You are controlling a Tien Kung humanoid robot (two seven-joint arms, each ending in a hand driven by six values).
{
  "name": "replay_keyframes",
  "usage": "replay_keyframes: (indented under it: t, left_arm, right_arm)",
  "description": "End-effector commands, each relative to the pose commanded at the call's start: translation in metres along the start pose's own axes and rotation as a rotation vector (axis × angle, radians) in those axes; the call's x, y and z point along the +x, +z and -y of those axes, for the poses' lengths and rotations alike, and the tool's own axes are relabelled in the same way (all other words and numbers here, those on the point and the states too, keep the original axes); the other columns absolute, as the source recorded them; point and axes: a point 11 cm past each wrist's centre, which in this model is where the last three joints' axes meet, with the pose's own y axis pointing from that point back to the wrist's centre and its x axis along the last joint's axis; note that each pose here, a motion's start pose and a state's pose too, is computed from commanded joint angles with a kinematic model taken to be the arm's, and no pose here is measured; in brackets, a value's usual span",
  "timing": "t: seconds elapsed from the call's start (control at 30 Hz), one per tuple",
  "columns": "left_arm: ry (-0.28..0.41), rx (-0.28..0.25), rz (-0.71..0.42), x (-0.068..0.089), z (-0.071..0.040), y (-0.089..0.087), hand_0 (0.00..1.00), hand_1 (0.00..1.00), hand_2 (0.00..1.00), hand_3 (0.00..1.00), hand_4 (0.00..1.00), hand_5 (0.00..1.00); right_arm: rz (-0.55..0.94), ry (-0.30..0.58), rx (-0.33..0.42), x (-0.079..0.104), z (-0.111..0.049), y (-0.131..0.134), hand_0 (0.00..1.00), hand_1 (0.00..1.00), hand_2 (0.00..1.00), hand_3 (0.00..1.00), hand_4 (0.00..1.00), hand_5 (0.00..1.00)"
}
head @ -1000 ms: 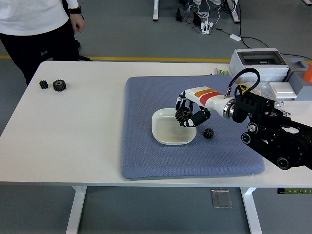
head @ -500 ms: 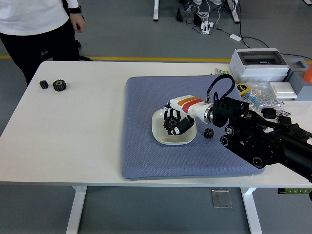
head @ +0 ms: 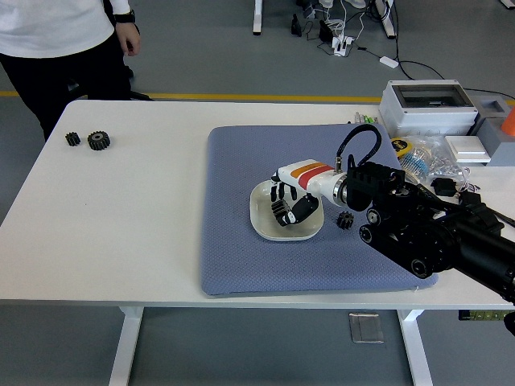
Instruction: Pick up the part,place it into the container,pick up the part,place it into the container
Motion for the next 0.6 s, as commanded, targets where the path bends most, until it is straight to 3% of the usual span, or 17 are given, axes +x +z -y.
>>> replay_keyframes:
  t: [0.03,0.4,0.6]
  left_arm:
    - [0.000,0.000,0.000,0.000,0.000,0.000,0.591,0.544,0.659,0.560,0.659,0.567]
    - [0.003,0.005,0.009,0.002,0.001,-0.003,0.591,0.544,0.660,0.561,0.661,0.568]
    - [0.009,0.009,0.003,0.005,0.001,-0.006,0.591,0.542,0.660,0.561,0.662,0.569]
  right_arm:
    - [0.001,0.001,0.001,0.000,0.000,0.000,0.227,0.447,0.766,0.864,0.959,0.303]
    - [0.042,0.042,0.030,0.015,-0.005,-0.003,0.222,0.450,0.779,0.877,0.990,0.326]
    - [0.031,0.095,-0.017,0.041,-0.022,0.024,0.221,0.452,0.781,0.875,0.995,0.336]
